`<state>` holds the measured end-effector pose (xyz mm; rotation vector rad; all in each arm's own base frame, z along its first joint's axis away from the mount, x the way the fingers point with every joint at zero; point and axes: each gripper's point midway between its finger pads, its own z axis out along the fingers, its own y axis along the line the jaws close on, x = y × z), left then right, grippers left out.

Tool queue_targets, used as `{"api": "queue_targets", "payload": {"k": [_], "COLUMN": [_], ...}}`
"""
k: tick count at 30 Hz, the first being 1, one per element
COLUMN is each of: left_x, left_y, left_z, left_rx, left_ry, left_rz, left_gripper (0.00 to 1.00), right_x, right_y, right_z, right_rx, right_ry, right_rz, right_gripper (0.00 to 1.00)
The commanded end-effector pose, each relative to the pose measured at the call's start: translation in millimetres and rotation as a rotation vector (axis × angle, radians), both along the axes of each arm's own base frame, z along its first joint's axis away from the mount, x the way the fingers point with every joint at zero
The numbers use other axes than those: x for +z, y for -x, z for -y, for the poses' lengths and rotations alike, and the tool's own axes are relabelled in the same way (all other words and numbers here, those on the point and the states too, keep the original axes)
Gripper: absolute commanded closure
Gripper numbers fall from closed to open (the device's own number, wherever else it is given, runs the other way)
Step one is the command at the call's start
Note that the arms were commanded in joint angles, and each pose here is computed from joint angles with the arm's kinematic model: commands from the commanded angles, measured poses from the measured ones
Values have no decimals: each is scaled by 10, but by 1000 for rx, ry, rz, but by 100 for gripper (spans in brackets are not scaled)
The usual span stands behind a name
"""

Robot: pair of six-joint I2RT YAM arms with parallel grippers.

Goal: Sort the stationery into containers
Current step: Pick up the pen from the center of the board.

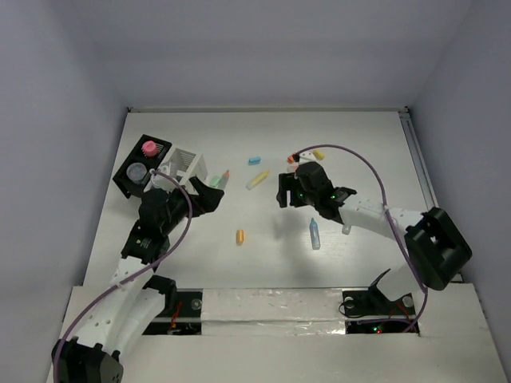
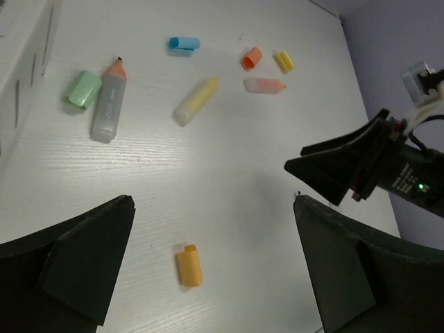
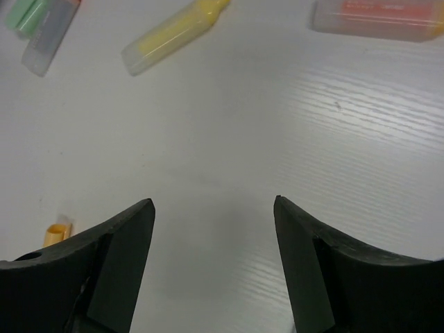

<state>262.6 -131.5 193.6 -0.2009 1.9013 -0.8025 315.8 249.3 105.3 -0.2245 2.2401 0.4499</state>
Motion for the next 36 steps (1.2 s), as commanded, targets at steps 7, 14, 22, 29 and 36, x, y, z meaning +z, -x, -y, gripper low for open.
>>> {"api": "queue_targets", "payload": {"k": [7, 14, 22, 29, 36], "left_x": [362, 436, 463, 395, 474], "left_y": [65, 169, 224, 226, 228], "left_z": [177, 184, 196, 267, 242], "left_rx": [-56, -79, -95, -130, -117], "left_ry": [61, 54, 69, 88, 86], "left_rz": [130, 146, 170, 153, 171], "left_gripper": [1, 1, 1, 1, 1], "right_x": [99, -173, -513, -620, -798], "right_y": [-580, -995, -1105, -1189, -1219], "right_z": [-769, -1049, -1037, -1010, -888], "right_rx": [33, -1, -50, -63, -71], "right_ry": [-155, -114, -40, 23, 181], "right_rz": [-5, -39, -94, -100, -116], "right_gripper": [17, 17, 18, 20, 28]}}
